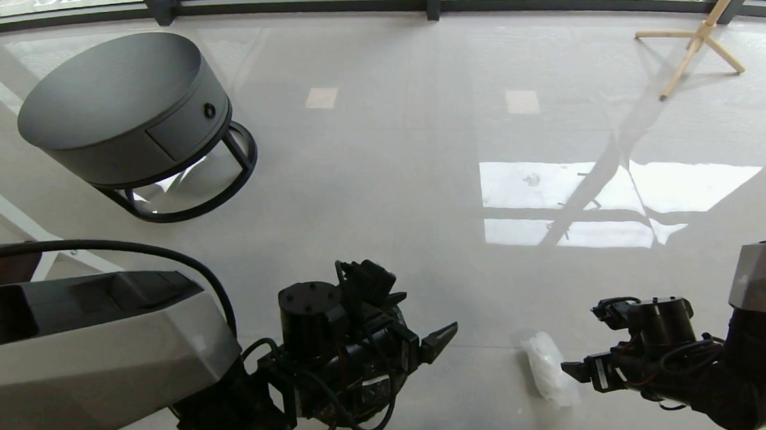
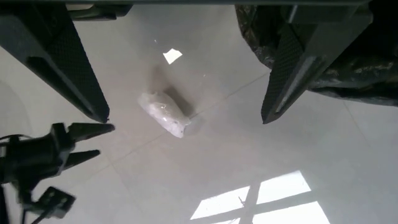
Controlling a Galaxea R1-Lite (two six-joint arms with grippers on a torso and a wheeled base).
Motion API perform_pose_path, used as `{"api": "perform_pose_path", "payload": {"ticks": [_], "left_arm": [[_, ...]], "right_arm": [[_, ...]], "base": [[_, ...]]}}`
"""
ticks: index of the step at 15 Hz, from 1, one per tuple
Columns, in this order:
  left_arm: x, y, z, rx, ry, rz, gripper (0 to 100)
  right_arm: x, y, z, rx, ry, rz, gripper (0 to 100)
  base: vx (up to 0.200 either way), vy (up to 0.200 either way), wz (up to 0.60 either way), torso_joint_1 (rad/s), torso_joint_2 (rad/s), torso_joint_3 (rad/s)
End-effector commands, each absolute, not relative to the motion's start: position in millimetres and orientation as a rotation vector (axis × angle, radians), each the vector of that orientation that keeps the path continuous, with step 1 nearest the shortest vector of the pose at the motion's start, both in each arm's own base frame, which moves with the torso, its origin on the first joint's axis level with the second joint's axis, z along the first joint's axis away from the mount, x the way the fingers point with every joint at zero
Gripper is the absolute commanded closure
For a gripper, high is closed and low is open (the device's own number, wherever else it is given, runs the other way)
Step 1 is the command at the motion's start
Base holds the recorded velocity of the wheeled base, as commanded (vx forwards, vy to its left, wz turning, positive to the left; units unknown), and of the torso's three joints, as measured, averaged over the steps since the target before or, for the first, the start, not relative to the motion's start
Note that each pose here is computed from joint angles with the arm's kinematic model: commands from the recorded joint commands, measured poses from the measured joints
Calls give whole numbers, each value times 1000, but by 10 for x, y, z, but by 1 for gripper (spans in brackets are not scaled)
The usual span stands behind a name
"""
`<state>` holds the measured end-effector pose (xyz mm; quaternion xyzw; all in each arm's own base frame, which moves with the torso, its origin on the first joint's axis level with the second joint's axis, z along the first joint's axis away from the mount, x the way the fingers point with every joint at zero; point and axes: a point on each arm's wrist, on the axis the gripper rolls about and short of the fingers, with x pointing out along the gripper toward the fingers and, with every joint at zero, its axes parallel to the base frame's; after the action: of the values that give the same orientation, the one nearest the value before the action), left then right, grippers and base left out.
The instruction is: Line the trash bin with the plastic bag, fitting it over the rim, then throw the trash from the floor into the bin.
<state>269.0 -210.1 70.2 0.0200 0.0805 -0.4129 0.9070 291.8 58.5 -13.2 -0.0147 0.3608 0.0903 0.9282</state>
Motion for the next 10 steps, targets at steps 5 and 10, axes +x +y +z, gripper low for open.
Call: {"api": "perform_pose_path", "payload": {"ticks": [5, 10], "left_arm": [[2648, -2212, 589, 64, 186, -887, 0], [2642, -2211, 599, 55, 171, -924, 0]], "right_arm": [[2773, 599, -326, 10, 634, 273, 0], [2771, 600, -435, 11, 640, 275, 0]], "base": [[0, -80, 0, 1, -1, 0], [0, 0, -600, 3, 0, 5]]}}
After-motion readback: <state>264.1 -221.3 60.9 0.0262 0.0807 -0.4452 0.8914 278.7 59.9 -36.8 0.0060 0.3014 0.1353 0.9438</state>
